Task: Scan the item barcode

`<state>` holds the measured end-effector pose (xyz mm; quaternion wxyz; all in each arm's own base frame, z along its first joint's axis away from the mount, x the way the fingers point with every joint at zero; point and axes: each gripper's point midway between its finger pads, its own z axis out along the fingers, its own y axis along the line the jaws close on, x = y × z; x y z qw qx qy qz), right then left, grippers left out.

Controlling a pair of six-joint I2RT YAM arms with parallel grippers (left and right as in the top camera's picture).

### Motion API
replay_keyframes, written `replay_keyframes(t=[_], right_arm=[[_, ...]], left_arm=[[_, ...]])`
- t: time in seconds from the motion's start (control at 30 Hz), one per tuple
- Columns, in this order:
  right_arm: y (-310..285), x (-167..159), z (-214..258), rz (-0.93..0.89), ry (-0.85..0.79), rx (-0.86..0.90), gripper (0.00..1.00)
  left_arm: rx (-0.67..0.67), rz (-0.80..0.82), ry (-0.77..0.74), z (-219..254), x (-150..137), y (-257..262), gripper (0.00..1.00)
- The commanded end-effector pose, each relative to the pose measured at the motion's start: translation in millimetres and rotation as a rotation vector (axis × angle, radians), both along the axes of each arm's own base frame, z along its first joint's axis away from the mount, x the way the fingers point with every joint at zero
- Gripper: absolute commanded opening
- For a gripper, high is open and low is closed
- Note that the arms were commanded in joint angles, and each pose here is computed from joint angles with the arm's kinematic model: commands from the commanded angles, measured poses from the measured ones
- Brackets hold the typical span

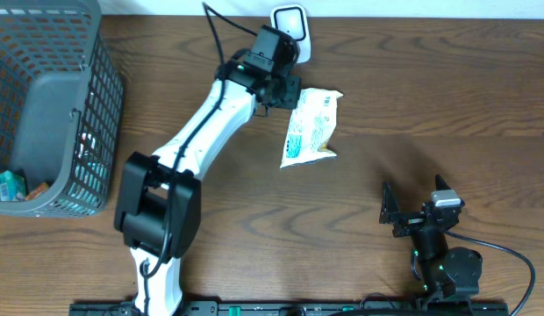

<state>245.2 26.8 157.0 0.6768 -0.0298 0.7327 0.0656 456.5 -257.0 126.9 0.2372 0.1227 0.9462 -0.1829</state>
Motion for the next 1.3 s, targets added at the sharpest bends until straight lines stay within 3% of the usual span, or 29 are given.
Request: replay_keyframes(t=[0.0,0.13,0.27,0.5,0.63,0.77,0.87,1.0,1.27], right_arm=[[1,0,-1,0.004,0.005,0.013,0.99],[1,0,-1,0.004,0.005,0.013,0.99],[1,0,-1,0.004,0.005,0.013,0.99],[1,0,-1,0.004,0.005,0.013,0.99],[1,0,-1,0.004,0.005,0.013,0.99],[1,0,-1,0.004,0.005,0.013,0.99],[1,0,-1,0.004,0.005,0.013,0.99],[1,0,-1,0.004,0.005,0.013,0.99],[1,0,-1,0.004,0.005,0.013,0.99]], left_arm=[[-0.057,-0.025,0.047,9,-18,-15,0.26],[-0.04,-0.02,0.134,-13,-37,-29,0.19],[0.034,-0.09,0.232,-65,-70,-56,0.19],[0.1,-0.126,0.326,-117,-91,-66,0.19],[0.086,-0.126,0.306,-107,-87,-68,0.19],[0.037,-0.13,0.229,-65,-79,-74,0.19],[-0.008,-0.129,0.139,-25,-72,-76,0.4],[0.038,-0.065,0.024,1,-56,-62,0.46],[0.119,-0.076,0.257,-38,-107,-50,0.45]])
